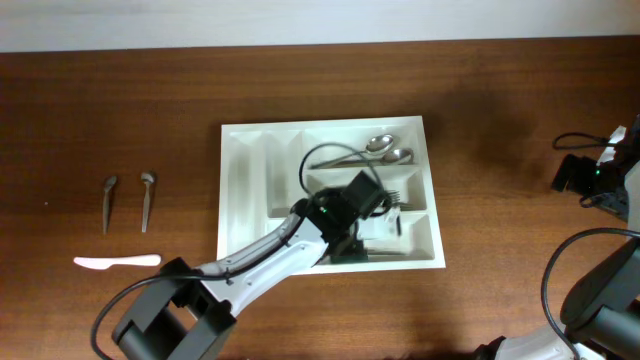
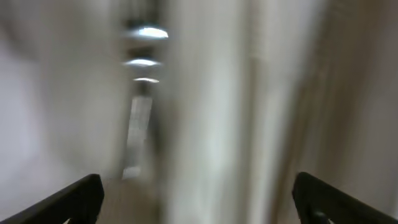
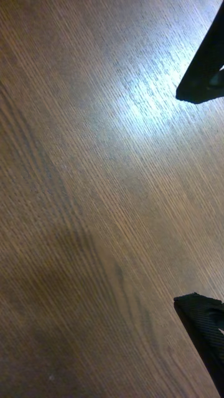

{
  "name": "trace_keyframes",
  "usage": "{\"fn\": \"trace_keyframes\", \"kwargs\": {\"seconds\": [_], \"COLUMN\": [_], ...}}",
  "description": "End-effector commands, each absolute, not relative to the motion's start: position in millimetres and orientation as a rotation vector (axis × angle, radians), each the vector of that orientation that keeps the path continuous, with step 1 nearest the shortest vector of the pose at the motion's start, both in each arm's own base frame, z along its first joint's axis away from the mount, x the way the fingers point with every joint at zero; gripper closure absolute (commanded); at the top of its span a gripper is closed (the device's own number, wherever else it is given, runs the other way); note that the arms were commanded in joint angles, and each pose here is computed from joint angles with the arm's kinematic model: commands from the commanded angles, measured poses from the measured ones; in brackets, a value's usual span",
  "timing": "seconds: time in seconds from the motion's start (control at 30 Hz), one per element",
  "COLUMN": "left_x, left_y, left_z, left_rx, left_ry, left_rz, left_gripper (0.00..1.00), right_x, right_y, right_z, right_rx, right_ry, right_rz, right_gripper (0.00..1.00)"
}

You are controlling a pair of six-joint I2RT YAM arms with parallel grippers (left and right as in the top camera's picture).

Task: Pack container
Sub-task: 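Lower the tongs into the tray's bottom long compartment and release, then raise the left gripper and move it back to the white knife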

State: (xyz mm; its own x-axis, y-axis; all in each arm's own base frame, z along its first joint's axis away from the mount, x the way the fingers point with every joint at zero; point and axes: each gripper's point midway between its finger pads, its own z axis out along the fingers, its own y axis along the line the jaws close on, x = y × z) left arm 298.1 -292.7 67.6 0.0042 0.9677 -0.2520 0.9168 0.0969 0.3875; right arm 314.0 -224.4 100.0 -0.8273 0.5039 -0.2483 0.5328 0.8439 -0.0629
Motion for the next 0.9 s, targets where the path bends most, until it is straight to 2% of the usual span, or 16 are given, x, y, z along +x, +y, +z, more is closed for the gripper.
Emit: {"fn": "trace_keyframes", "kwargs": {"seconds": [0.0, 0.1, 0.2, 0.33, 0.5, 0.6, 0.73, 0.87], "left_x": [343, 367, 375, 360, 360, 368, 363, 354], "left_y": [-299, -300, -290, -268, -206, -135, -66, -47], "left_z": [140, 209, 265, 304, 304, 291, 260, 239], "left_rx": [1.522, 1.217, 0.928, 0.781, 0.670, 0.236, -0.265, -0.398], "left_ry": [1.933, 1.943, 1.976, 2.009, 2.097, 2.242, 2.421, 2.581], "left_rz": [0.275, 0.221, 0.077, -0.026, 0.200, 0.325, 0.203, -0.060], "left_gripper": [0.01, 0.01, 0.01, 0.01, 0.01, 0.01, 0.01, 0.01], "right_x": [311, 311, 311, 311, 311, 311, 311, 311], "right_y": [-226, -226, -226, -226, -226, -226, -226, -226], "right_z": [99, 99, 99, 99, 99, 99, 99, 99], "right_rx": [0.820, 0.820, 0.820, 0.820, 0.820, 0.820, 0.820, 0.820], "right_ry": [2.798, 2.798, 2.798, 2.798, 2.798, 2.798, 2.798, 2.798], "right_rz": [-0.195, -0.195, -0.195, -0.195, -0.195, -0.195, -0.195, -0.195], "right_gripper": [0.01, 0.01, 0.01, 0.01, 0.01, 0.01, 0.01, 0.01]}}
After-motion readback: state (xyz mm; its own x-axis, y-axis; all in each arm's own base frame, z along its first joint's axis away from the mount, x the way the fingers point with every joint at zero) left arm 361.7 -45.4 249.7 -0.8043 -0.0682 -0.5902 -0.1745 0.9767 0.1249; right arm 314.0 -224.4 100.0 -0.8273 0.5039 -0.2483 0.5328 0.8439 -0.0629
